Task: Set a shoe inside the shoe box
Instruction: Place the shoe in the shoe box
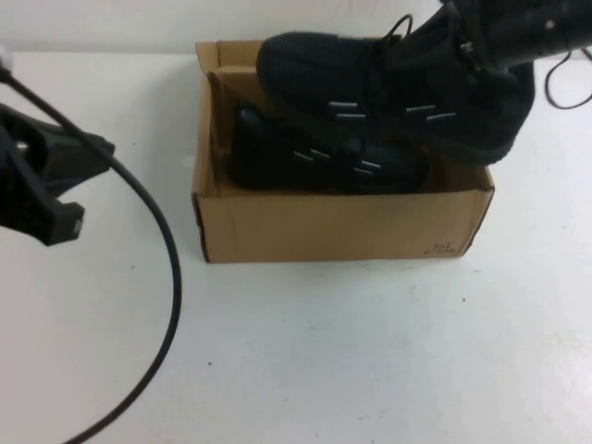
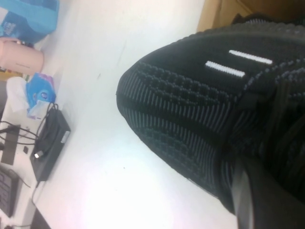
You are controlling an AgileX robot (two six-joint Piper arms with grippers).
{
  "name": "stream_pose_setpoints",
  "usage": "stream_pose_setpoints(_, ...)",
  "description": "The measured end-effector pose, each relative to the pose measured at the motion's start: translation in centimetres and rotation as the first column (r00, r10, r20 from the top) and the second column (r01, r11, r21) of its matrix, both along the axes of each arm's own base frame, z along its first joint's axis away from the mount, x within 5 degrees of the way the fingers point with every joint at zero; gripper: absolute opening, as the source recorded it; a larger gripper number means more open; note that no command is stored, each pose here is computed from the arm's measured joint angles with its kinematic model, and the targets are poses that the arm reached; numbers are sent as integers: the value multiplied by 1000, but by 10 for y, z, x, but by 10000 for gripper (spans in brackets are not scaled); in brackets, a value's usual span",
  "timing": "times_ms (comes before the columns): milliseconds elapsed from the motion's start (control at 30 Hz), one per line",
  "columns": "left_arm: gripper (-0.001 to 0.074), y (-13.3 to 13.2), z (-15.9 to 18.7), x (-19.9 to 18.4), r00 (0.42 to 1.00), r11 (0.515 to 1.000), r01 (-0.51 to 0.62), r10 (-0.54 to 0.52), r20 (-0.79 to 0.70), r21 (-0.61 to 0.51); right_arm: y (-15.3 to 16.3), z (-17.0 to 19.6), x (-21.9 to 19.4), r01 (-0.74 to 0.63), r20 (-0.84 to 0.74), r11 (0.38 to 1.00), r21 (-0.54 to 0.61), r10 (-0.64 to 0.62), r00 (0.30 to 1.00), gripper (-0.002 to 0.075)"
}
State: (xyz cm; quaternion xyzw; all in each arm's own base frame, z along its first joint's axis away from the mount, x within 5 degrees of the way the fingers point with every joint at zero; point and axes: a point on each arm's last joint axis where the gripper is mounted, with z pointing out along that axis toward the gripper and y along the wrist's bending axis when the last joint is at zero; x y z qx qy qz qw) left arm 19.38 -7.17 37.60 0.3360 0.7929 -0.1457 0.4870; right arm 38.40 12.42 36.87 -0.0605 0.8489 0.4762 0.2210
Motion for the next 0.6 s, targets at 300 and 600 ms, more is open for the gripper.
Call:
stream_pose_setpoints(300,-1,3,5,-15,1000,1000,0,0,-8,12,46,-38,30,-99,-22,993,-59,98,995,-1)
stream_pose_setpoints(600,-1,3,4,-15,1000,1000,1,-1,-23,13,53,-82,54,-78,-88,990,-117,68,994,-1)
